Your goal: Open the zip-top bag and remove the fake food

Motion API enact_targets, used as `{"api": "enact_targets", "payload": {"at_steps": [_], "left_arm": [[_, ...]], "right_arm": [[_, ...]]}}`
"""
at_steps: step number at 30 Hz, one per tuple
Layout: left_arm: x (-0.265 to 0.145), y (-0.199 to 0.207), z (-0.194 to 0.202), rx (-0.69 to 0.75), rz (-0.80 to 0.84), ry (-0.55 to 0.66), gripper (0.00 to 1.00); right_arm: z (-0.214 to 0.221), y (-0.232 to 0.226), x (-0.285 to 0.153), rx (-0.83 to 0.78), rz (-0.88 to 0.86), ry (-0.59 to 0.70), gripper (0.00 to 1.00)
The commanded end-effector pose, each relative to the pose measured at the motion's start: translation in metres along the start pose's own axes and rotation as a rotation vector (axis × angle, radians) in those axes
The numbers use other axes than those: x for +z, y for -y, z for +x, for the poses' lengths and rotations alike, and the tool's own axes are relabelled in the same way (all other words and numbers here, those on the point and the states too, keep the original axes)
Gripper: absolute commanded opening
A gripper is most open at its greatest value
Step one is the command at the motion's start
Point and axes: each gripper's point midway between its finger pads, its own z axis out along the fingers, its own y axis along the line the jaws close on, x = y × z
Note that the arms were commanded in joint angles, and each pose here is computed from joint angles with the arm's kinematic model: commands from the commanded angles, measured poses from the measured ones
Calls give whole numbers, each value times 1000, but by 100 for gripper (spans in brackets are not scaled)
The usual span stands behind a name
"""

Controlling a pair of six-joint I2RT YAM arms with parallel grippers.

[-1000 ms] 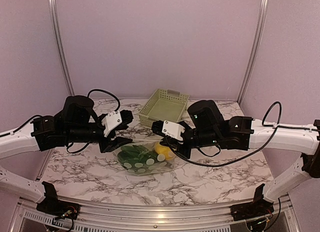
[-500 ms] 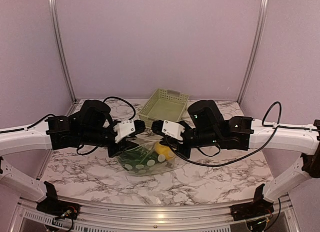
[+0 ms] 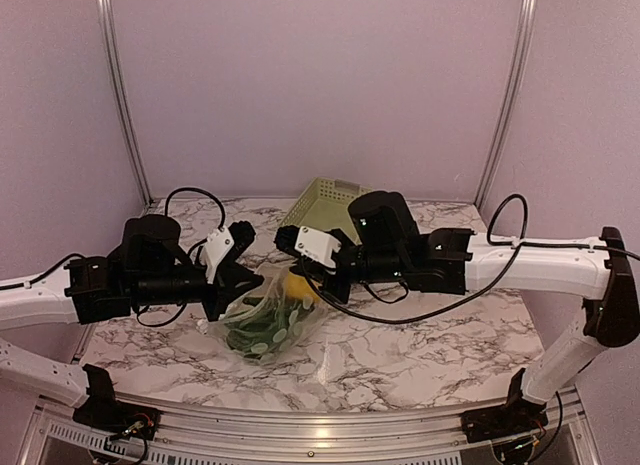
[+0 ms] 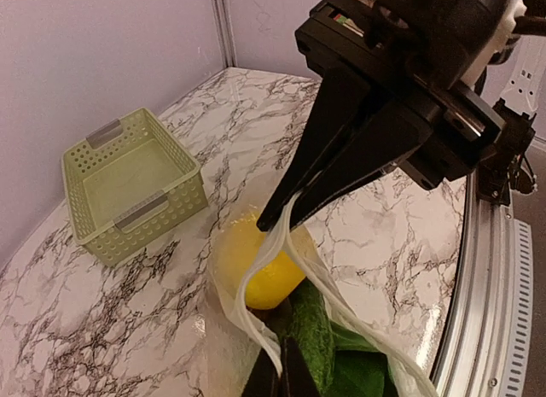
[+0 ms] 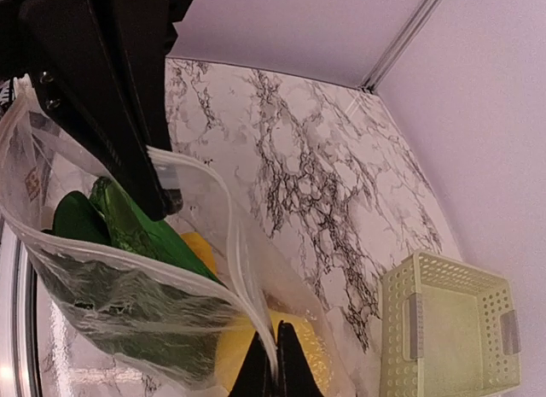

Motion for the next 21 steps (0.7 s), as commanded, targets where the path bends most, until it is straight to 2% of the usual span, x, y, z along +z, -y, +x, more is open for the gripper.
{"api": "enact_targets", "payload": {"at_steps": [1,7,13,17,21], "left_arm": [[-22,-25,-31,-235,-132,181,0],[-44,-70,-16,-472,-404,171,0],[-47,-78,-2,-506,-474,129,0],[-48,-82,2,-504,-499,135,0],[-40,-85,9,-490,-526,112,0]], "right_arm": [[-57,12,15,-1,7,164,1],[-98,20,35,-25,-3,309,6],[-126,26,65,-4,-63,383,15],[-126,38,80,60,-88,384,37],[-106,63,75,199,-114,365,51]]}}
